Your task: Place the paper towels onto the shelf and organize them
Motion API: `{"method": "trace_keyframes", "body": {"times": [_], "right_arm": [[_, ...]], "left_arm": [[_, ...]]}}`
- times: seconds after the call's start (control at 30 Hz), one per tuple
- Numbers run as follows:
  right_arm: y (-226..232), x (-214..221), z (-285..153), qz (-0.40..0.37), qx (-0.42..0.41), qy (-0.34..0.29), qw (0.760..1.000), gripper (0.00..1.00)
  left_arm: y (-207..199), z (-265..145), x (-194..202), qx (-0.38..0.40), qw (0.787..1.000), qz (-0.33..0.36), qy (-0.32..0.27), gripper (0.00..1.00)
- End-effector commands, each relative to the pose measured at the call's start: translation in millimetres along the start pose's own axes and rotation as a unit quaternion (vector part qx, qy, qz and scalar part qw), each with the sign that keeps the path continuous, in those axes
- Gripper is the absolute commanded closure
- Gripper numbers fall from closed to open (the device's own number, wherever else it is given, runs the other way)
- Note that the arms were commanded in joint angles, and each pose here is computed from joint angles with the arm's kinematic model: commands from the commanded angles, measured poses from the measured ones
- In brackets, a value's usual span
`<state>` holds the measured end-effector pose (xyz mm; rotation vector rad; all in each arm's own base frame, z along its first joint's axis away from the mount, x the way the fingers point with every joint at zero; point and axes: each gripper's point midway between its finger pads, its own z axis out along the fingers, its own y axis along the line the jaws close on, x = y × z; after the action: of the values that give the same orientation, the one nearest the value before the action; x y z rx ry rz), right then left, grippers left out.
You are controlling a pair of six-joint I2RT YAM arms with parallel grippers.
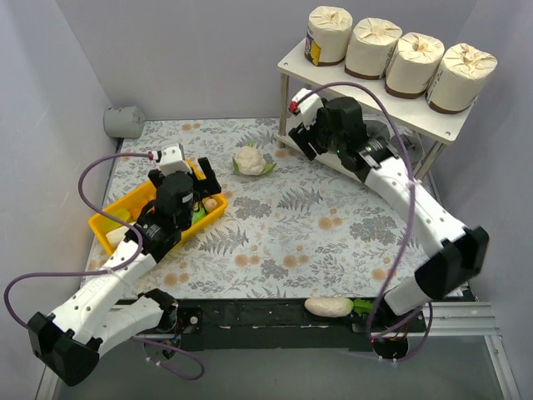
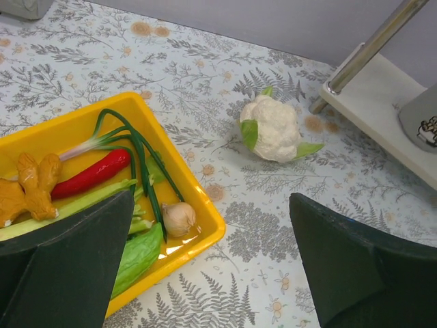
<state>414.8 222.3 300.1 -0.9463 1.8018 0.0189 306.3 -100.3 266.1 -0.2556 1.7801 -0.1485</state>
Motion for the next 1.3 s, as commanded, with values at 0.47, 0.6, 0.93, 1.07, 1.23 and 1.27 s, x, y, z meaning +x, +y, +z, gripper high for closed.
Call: {"method": "trace_keyframes", "body": {"times": [0.47, 0.6, 0.93, 1.07, 1.23, 1.27], "right_arm": [[135, -8, -137, 0.176, -0.218, -0.229, 0.932, 0.23], [133, -2, -141, 0.204, -0.205, -0.243, 0.926, 0.23], [144, 6, -134, 0.232, -0.224, -0.224, 0.92, 0.25], [144, 8, -127, 0.236, -0.223, -0.208, 0.923, 0.25], [144, 7, -117, 0.235, -0.223, -0.183, 0.928, 0.26], [144, 7, -116, 0.237, -0.225, -0.181, 0.928, 0.26]], "left_arm": [[132, 156, -94, -0.207, 0.977, -0.03, 0.032, 0.07], [165, 201, -95, -0.286, 0.957, 0.044, 0.011, 0.06], [224, 285, -72, -0.386, 0.909, 0.157, -0.011, 0.11], [241, 310, -62, -0.403, 0.898, 0.175, -0.026, 0.11], [253, 336, -60, -0.423, 0.879, 0.217, -0.04, 0.12], [253, 339, -73, -0.426, 0.875, 0.221, -0.06, 0.12]]}}
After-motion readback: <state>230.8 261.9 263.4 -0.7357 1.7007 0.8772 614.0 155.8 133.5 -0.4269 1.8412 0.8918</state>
